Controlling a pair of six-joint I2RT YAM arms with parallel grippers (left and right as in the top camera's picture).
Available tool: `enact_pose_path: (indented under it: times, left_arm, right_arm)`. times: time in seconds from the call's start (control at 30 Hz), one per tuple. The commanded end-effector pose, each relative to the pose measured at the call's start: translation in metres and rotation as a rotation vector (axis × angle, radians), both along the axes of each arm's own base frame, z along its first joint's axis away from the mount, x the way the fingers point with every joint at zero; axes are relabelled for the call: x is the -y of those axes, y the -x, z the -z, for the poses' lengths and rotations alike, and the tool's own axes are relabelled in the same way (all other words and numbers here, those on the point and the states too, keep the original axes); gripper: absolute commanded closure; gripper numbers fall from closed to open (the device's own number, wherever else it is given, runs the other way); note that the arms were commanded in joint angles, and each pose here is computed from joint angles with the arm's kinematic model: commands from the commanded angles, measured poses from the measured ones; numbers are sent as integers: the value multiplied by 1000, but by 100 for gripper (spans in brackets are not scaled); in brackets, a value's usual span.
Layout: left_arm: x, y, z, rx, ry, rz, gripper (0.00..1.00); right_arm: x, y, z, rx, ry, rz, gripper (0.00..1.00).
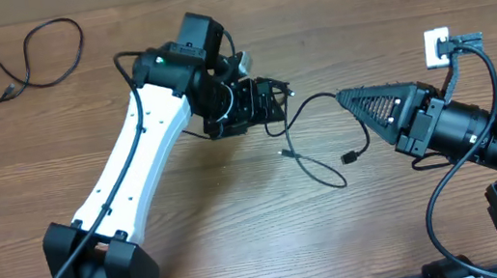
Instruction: Untangle cables
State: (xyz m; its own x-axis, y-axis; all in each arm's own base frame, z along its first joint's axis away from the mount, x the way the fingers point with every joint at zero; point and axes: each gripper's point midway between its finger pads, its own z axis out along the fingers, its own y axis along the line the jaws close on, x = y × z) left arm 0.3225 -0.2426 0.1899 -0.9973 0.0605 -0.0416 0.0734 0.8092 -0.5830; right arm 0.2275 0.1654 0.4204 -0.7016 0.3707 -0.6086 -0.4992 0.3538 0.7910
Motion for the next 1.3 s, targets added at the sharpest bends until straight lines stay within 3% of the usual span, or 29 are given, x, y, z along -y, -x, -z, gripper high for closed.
enact_pose_path:
  times: [0.0,0.17,0.23,0.27,0.3,0.47,0.53,0.73,0.93,1.27]
  left_arm:
    - [9,-1,9,-29,15,-41,30]
    - [18,-3,15,-4,29,-31,46]
    - [17,-2,18,-7,24,-30,72]
    - [17,-2,19,-7,19,-31,91]
    - [16,-3,19,-5,11,-33,96]
    - [-15,-20,31,43,-117,-110,96]
    - [-28,-26,30,44,-124,-136,96]
    - [-93,-47,-13,141,-127,-209,96]
    - [-181,-41,-59,231,-287,-429,96]
    - [-317,-48,-61,234,-470,-818,96]
  right_arm:
    - [-2,7,-12,24,-15,-28,96]
    - [-3,8,-11,22,-16,-31,96]
    - [-3,8,-11,22,-16,-31,96]
    - [-3,8,-11,21,-15,-31,96]
    - [-3,8,-11,21,-13,-31,96]
    - [-1,-2,12,17,71,-18,91]
    - [2,-12,32,-47,110,16,86]
    - [6,-44,100,-296,210,50,84]
    - [3,-65,149,-445,264,19,81]
    - [5,-57,169,-450,345,-33,74]
